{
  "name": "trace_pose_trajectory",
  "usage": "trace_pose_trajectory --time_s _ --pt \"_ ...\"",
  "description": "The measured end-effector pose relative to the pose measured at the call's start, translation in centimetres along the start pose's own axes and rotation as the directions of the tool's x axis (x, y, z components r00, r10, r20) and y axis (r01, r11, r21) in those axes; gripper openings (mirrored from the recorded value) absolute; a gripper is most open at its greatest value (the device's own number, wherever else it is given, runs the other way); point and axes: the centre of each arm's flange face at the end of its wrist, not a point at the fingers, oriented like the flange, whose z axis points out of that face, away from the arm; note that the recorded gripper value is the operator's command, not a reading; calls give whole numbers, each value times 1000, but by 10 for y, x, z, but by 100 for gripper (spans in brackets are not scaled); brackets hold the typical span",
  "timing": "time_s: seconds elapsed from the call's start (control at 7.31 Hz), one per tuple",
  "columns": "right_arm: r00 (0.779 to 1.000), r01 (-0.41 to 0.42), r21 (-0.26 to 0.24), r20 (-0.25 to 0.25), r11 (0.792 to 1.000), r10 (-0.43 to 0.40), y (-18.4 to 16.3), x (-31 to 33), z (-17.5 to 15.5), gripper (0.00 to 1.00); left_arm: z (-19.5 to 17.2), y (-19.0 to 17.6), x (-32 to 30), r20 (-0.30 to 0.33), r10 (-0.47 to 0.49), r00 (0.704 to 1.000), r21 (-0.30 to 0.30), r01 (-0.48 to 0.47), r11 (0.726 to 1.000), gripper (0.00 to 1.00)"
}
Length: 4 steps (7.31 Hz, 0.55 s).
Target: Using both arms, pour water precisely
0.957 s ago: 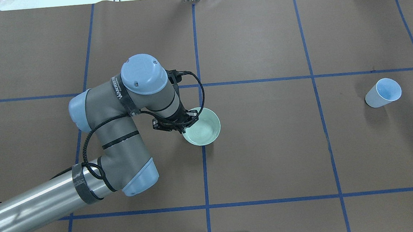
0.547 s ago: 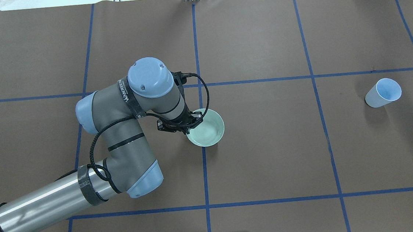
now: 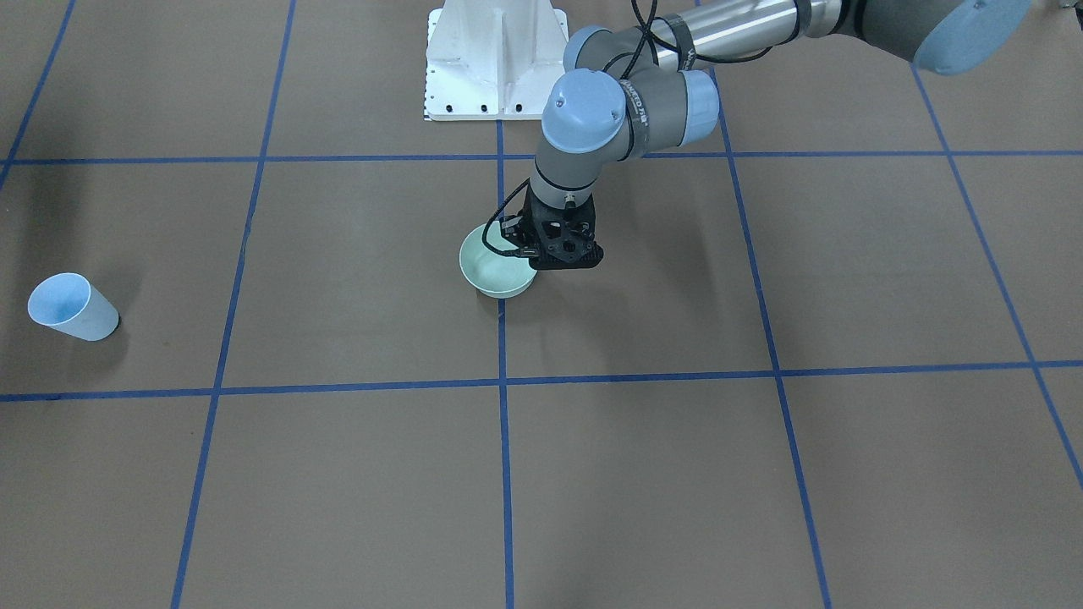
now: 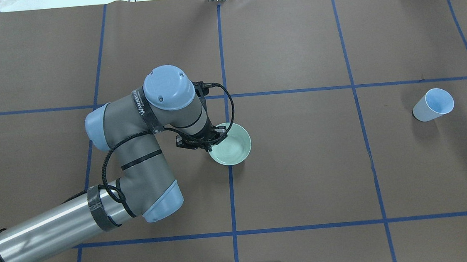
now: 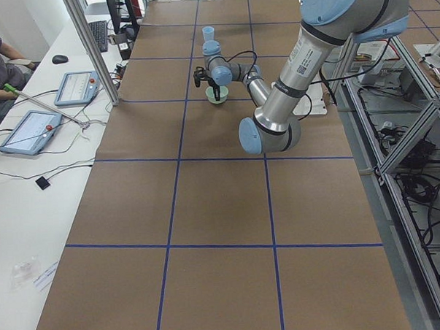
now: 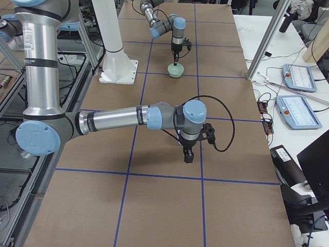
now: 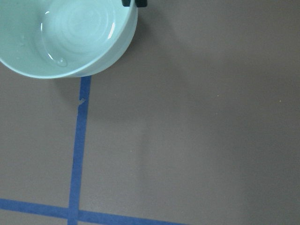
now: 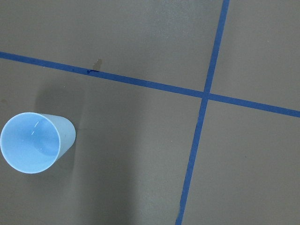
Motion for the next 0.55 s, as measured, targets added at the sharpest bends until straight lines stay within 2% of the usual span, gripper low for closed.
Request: trace_pose_trajectory --time_s 0.27,0.55 --pt "1000 6 -1 -2 1000 -6 -2 -2 0 100 -3 -2 0 -3 -3 1000 4 3 1000 100" --pt "1000 26 7 -6 1000 -26 -10 -11 -3 100 -50 -18 -4 -59 -12 998 36 14 999 100"
